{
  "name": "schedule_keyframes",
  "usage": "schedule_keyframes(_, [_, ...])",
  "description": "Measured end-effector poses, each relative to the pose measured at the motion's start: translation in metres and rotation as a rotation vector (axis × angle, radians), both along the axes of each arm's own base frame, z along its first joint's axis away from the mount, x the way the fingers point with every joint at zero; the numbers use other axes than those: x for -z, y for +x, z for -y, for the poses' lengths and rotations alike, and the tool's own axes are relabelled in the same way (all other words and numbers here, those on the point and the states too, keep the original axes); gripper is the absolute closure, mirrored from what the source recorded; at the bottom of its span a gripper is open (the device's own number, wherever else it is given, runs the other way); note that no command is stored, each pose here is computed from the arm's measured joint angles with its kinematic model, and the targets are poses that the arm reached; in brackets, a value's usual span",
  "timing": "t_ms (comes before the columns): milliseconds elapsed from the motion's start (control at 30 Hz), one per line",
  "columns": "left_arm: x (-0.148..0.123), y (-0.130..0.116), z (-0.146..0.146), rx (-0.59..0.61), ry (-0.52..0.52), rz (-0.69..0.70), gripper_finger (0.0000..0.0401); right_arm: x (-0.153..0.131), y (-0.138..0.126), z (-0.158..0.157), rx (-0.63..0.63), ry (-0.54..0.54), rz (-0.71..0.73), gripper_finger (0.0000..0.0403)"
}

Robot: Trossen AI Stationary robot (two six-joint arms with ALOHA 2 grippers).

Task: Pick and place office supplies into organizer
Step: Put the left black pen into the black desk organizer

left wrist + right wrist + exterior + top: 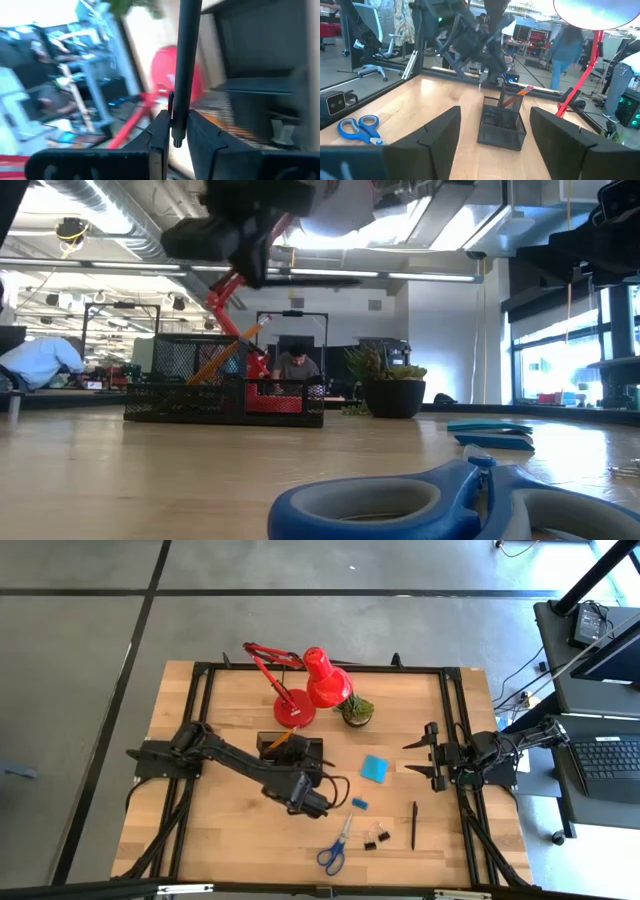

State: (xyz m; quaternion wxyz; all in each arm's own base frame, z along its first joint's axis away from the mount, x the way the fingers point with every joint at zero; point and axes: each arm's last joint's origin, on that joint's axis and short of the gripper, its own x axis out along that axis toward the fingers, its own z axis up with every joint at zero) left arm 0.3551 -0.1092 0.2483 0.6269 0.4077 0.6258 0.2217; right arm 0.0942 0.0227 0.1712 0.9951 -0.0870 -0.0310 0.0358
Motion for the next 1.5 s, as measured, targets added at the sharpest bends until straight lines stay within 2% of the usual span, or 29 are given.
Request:
schedule_keyframes(200, [-0.016, -0.003, -0.008, 0.102, 0.103, -0.053, 0.0354, 0.0, 0.0, 0.0, 0.0, -0.004, 0.001, 0.0161])
schedule_keyframes(333, [-0.033, -0.009, -0.016, 0.151, 0.111, -0.102, 0.0354, 0.0, 0.0, 0.0, 0.0, -0.005, 0.001, 0.0161])
schedule_keyframes(567, [-0.067, -0.036, -0.041, 0.133, 0.098, -0.058, 0.0354, 0.0, 0.0, 0.0, 0.0, -0.004, 0.001, 0.0161])
schedule_keyframes(733, [-0.049, -0.064, -0.058, 0.17, 0.105, -0.252, 0.0354, 0.0, 0.0, 0.0, 0.0, -0.005, 0.001, 0.0161])
schedule_keyframes(867, [-0.034, -0.079, -0.066, 0.212, 0.214, -0.38, 0.0354, 0.0, 0.0, 0.0, 0.001, -0.013, 0.001, 0.0161])
schedule_keyframes(1067, [-0.017, -0.087, -0.067, 0.347, 0.335, -0.641, 0.0354, 0.0, 0.0, 0.0, 0.001, -0.021, 0.002, 0.0161])
schedule_keyframes(1333, [-0.005, -0.093, -0.063, 0.353, 0.354, -0.656, 0.0354, 0.0, 0.0, 0.0, 0.002, -0.027, 0.002, 0.0161])
schedule_keyframes(1500, [0.011, -0.091, -0.066, 0.345, 0.372, -0.718, 0.0354, 0.0, 0.0, 0.0, 0.002, -0.028, 0.002, 0.0161])
